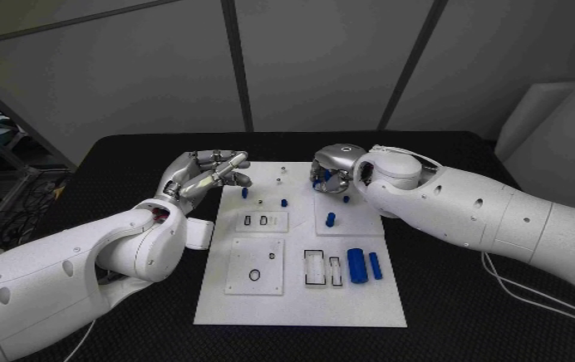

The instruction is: Assemble the parts on the task board

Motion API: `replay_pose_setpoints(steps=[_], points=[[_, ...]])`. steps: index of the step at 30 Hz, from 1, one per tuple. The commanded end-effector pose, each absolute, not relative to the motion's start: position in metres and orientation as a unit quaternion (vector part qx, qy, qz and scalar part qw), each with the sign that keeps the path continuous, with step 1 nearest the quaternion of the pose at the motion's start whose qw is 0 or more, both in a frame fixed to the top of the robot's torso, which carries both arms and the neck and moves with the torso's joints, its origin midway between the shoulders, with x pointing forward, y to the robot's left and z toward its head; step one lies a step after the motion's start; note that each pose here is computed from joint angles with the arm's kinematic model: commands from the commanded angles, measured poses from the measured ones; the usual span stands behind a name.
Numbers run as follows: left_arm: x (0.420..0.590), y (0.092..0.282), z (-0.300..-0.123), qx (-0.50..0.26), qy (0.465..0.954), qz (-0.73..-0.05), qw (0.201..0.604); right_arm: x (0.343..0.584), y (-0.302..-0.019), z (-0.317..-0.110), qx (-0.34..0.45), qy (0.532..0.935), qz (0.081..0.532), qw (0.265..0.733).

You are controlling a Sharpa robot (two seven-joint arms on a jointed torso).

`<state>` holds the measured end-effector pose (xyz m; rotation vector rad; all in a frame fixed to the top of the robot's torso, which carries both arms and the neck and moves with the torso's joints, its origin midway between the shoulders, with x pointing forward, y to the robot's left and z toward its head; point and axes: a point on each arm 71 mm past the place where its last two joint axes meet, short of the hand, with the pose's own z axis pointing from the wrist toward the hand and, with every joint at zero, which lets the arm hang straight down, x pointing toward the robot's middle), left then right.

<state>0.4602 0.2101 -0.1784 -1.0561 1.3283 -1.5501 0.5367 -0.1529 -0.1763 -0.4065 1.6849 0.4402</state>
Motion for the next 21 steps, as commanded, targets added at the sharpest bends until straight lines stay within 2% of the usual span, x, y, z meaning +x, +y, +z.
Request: replay_pose_setpoints(steps=[1,14,21], points=[[0.46,0.208,-0.177,-0.413,0.53,-0.62,0.404,0.537,-0.152,-0.176,-0.181,0.731,0.191,0.629],[0.46,0.209,-0.177,-0.413,0.531,-0.62,0.403,0.529,-0.15,-0.158,-0.165,0.669,0.224,0.689],[0.46,0.209,-0.177,-0.413,0.531,-0.62,0.404,0.531,-0.147,-0.155,-0.155,0.649,0.229,0.709]])
